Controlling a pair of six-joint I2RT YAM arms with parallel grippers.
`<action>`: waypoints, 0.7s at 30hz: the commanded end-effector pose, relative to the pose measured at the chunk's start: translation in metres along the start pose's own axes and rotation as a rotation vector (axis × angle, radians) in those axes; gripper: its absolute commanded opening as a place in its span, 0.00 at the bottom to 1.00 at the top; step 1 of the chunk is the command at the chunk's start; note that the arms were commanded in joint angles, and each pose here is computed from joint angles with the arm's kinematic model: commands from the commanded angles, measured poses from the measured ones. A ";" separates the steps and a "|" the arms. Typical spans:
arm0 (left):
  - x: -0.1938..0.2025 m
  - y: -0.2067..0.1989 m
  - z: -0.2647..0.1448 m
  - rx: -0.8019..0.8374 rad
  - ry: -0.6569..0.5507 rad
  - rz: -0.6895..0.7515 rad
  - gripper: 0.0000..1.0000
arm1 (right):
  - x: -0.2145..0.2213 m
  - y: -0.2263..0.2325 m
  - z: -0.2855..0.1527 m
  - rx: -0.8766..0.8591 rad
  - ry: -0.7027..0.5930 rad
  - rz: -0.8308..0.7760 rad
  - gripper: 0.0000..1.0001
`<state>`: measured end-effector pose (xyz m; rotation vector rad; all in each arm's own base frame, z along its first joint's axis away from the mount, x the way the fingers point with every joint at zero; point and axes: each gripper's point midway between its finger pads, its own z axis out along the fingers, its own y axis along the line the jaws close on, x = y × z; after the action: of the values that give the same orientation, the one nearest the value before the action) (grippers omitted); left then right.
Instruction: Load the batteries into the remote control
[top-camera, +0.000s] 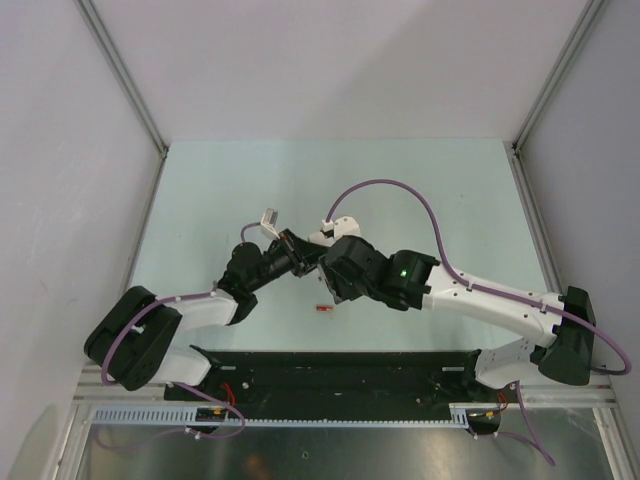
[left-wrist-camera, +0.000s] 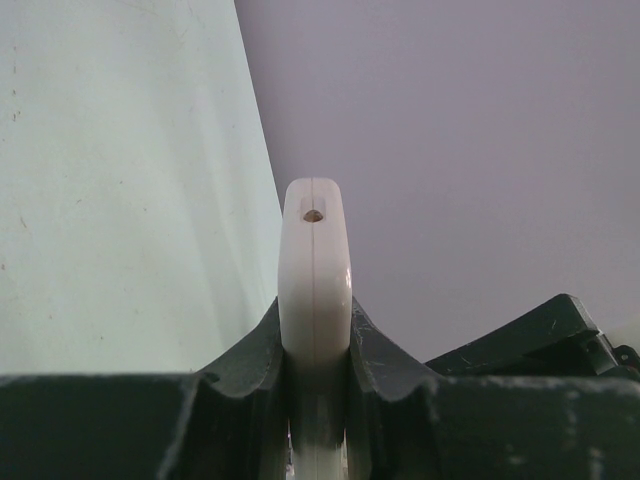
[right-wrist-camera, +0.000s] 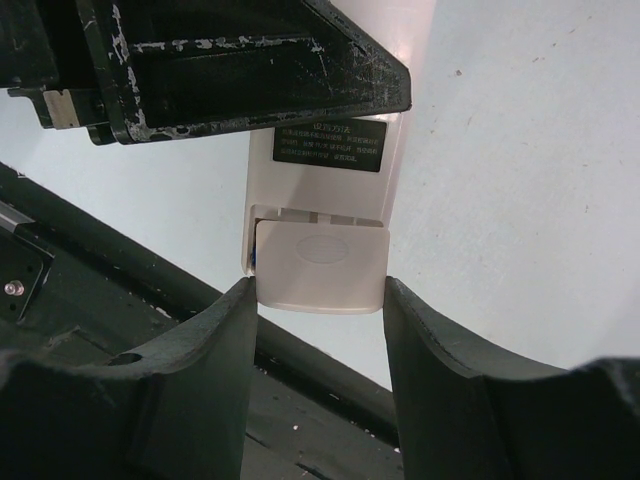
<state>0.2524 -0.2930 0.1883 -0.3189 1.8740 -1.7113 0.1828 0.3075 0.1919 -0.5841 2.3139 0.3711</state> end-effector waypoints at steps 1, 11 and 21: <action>-0.005 -0.026 0.007 0.081 -0.014 0.015 0.00 | -0.032 0.007 -0.013 -0.011 -0.101 0.031 0.36; -0.007 -0.027 0.008 0.080 -0.034 0.014 0.00 | -0.033 0.009 -0.010 -0.006 -0.109 0.039 0.36; -0.003 -0.036 0.006 0.103 -0.019 0.007 0.00 | -0.031 0.007 -0.001 0.015 -0.100 0.035 0.36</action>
<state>0.2554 -0.2936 0.1886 -0.3474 1.8613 -1.7010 0.1856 0.3073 0.1916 -0.5764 2.3022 0.3414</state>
